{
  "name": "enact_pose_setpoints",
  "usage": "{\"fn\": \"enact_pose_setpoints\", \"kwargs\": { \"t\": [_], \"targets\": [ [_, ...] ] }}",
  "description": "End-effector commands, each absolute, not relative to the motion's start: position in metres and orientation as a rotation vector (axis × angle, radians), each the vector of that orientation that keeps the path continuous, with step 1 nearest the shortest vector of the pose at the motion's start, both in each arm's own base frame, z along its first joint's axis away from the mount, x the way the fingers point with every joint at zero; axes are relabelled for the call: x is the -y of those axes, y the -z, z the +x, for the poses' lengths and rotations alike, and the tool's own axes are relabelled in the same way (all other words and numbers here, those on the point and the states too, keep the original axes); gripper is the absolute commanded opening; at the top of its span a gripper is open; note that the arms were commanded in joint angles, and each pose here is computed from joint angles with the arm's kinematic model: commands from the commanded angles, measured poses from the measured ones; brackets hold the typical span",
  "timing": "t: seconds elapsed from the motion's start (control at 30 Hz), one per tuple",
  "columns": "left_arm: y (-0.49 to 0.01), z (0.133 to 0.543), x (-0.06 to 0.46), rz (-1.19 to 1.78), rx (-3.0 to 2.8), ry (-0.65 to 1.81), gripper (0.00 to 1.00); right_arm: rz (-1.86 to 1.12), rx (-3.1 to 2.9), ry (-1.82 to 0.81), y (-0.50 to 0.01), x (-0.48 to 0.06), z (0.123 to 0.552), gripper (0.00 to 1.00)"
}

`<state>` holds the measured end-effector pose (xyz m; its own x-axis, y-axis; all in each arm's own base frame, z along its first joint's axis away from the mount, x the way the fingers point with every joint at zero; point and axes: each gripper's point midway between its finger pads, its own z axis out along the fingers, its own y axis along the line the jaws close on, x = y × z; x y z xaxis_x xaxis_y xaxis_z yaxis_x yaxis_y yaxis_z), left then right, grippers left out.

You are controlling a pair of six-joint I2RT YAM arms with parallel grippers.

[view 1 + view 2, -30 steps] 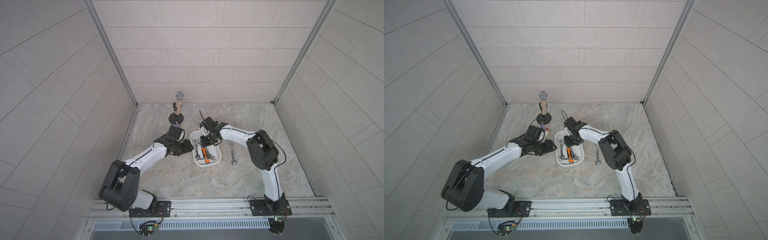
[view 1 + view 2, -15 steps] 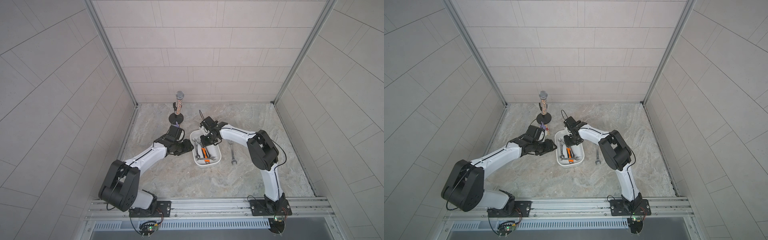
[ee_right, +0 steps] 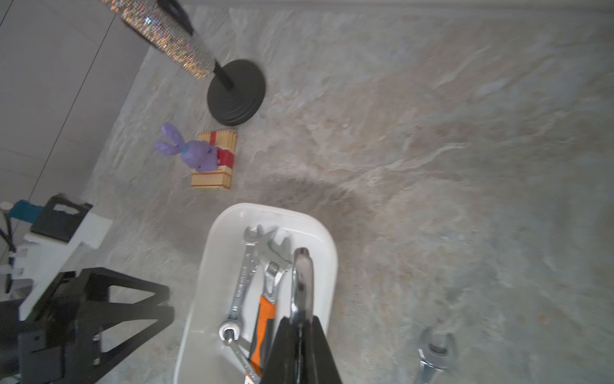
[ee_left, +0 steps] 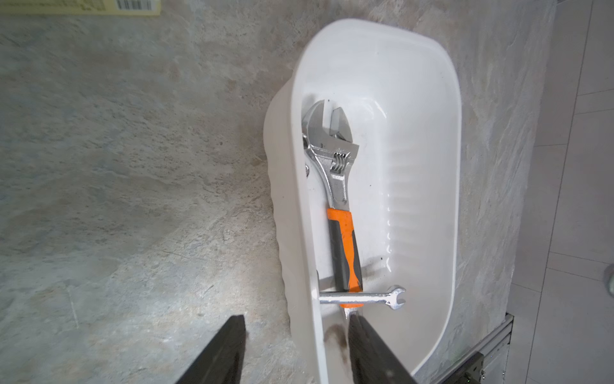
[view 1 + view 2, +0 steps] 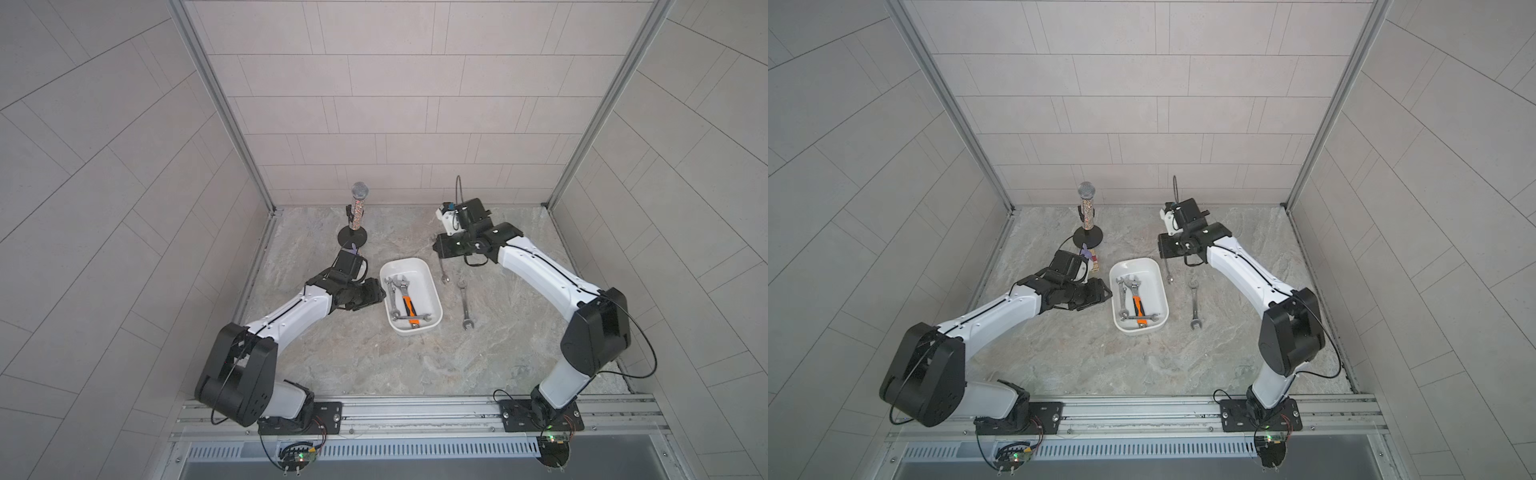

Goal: Take out the wrench from the storage box
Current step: Place the wrench at the center of the board.

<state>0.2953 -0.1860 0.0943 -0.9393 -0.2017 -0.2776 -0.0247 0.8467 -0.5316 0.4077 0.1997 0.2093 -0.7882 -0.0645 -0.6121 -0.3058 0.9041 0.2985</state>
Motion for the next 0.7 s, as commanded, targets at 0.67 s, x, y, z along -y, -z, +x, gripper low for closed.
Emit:
{"fn": "enact_pose_setpoints", "kwargs": {
  "t": [0.67],
  "targets": [
    [-0.092,0.29,0.189,-0.055,-2.728,0.7,0.57,0.027,-2.823,-0.141,-0.036,-0.08,0.36,0.0]
  ]
}}
